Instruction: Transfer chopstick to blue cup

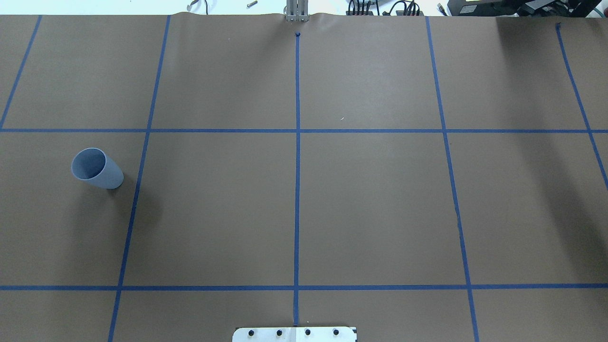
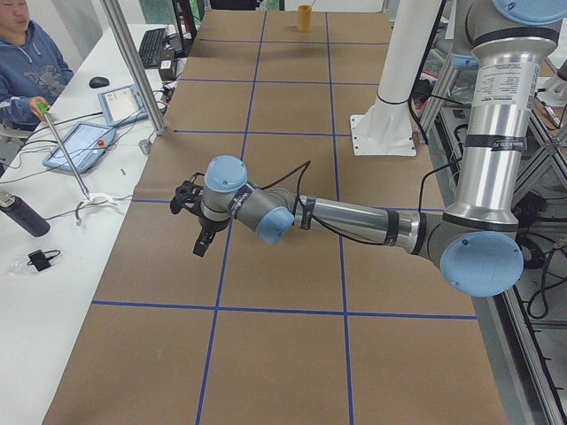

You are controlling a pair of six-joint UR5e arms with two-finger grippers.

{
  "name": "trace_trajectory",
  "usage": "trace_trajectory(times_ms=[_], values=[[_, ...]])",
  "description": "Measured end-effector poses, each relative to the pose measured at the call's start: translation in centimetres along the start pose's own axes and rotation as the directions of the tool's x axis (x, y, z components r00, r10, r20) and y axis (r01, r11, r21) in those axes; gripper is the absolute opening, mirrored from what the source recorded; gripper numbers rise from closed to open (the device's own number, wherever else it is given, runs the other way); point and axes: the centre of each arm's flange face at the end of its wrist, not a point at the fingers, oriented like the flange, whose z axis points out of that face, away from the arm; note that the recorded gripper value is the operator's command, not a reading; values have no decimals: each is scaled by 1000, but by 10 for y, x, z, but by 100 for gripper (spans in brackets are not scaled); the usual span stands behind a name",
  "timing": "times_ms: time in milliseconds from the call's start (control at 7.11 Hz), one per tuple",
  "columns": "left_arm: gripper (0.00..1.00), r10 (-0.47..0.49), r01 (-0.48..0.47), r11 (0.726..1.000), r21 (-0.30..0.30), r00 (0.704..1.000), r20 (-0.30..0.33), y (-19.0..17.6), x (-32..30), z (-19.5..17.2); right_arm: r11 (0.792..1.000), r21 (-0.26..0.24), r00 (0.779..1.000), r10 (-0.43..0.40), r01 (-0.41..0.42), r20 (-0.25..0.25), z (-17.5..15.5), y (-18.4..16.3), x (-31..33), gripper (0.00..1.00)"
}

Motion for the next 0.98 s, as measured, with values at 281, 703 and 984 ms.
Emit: trace_trajectory(times_ms=[281,703,984], values=[[99,-15,14,1000,-10,1000,-14,-1,2,-2,1000,13,1000,-13,13,5,-3,0,-3,100],[98,-104,97,988,-118,993,-53,-33,24,-10,1000,-28,1000,-2,2,4,5,-13,-17,100],[99,-115,106,978,-178,993,-41,-36,26,-6,995,-93,999,32,-33,-10,11,-28,-30,100]])
